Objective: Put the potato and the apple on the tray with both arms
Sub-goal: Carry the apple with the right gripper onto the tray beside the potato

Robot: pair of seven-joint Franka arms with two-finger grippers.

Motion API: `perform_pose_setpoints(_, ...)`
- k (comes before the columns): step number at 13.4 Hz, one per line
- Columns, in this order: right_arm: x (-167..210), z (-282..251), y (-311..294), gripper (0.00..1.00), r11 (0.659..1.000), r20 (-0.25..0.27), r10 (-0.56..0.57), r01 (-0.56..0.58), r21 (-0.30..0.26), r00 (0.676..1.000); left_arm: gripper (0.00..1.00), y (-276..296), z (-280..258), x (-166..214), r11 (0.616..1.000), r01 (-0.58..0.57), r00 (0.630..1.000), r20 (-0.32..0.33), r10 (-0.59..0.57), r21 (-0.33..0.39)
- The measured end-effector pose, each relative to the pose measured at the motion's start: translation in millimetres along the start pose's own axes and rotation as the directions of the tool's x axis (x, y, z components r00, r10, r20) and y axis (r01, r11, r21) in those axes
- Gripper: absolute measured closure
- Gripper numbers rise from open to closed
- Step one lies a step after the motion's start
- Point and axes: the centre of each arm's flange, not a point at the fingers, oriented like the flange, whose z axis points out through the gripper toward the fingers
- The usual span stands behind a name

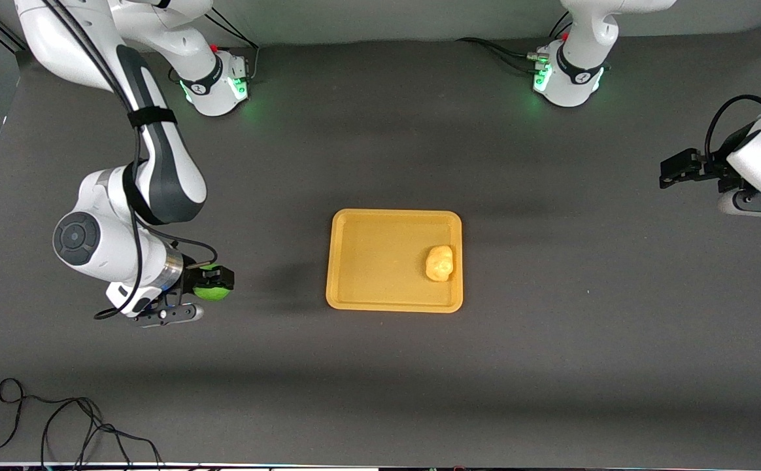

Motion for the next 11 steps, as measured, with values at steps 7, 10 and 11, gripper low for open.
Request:
perform_pose_setpoints(7, -30.8, 23.3, -217.0, 0.20, 0.971, 0.003, 0.237, -0.237, -0.019, 0.972, 0.00, -1.0, 0.1, 0.6, 1.000, 0.001, 1.000, -0.002, -0.001, 0.002)
perform_pose_setpoints(10, -40.2, 96.9, -286.2, 0.20, 0.944, -0.051, 0.331, -0.331, -0.003, 0.942, 0.00, -1.4, 0.6, 1.6, 1.000, 0.002, 1.000, -0.004, -0.002, 0.005)
perform_pose_setpoints(11, -42.5, 124.3, -298.6, 0.20, 0.938, -0.067, 0.346, -0.347, 0.004, 0.936, 0.00, -1.5, 0.6, 1.8, 1.000, 0.002, 1.000, -0.005, -0.002, 0.005)
